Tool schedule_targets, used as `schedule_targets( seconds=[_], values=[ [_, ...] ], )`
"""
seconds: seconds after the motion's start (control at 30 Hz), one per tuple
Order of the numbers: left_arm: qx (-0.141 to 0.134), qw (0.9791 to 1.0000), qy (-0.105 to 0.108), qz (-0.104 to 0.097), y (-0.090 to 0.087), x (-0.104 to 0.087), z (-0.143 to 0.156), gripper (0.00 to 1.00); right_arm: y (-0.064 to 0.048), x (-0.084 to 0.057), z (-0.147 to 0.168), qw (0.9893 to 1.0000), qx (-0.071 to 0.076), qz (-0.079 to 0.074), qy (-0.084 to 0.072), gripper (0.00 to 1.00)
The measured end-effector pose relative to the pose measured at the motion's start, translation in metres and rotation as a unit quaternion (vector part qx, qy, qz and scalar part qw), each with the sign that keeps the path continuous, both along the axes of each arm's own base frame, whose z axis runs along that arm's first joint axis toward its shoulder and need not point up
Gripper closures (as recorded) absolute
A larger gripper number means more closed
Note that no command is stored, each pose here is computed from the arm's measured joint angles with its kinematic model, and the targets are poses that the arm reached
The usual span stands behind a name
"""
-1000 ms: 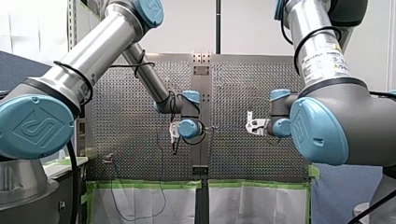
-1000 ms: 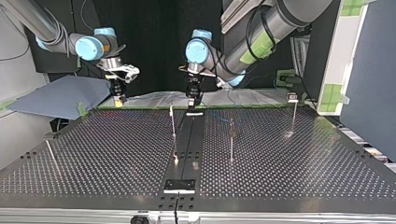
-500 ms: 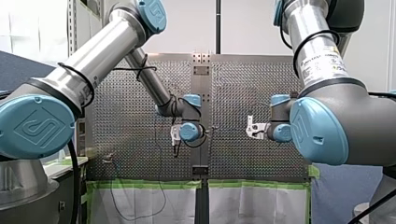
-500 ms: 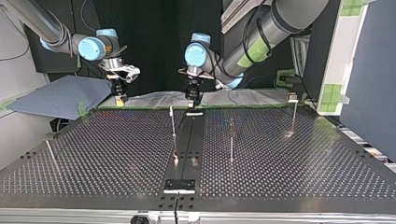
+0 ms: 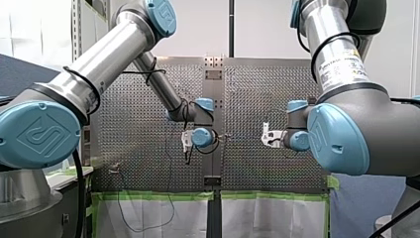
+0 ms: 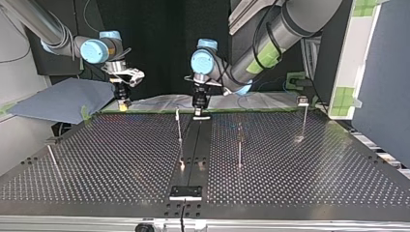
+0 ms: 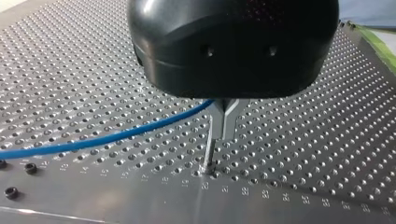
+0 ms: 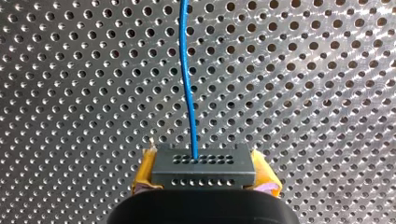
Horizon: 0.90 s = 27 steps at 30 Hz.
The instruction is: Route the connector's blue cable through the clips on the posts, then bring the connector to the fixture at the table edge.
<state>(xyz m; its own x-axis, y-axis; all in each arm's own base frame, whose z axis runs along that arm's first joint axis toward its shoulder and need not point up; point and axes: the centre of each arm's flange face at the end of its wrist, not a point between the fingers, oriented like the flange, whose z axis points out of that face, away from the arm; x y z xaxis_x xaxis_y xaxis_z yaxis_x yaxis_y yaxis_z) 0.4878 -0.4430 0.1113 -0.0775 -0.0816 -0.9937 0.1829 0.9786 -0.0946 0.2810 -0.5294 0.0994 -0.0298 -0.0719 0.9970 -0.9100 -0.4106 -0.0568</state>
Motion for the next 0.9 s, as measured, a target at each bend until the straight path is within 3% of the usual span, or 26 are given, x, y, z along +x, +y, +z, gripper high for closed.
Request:
schedule_targets(
  seconds=[0.33, 0.77, 0.9],
  values=[
    [0.000, 1.0000, 0.000, 0.002, 0.004, 0.005, 0.000, 0.97, -0.006, 0.000, 0.003, 1.0000, -0.003, -0.003, -0.002, 1.00],
    [-0.004, 0.9999, -0.005, -0.010, 0.002, 0.009, 0.004, 0.97, -0.015, -0.002, 0.007, 0.9999, -0.008, -0.006, -0.007, 1.00],
    [-0.007, 0.9999, -0.008, -0.012, 0.002, 0.013, 0.006, 0.97, -0.019, -0.001, 0.002, 1.0000, -0.004, -0.006, -0.006, 1.00]
  ],
)
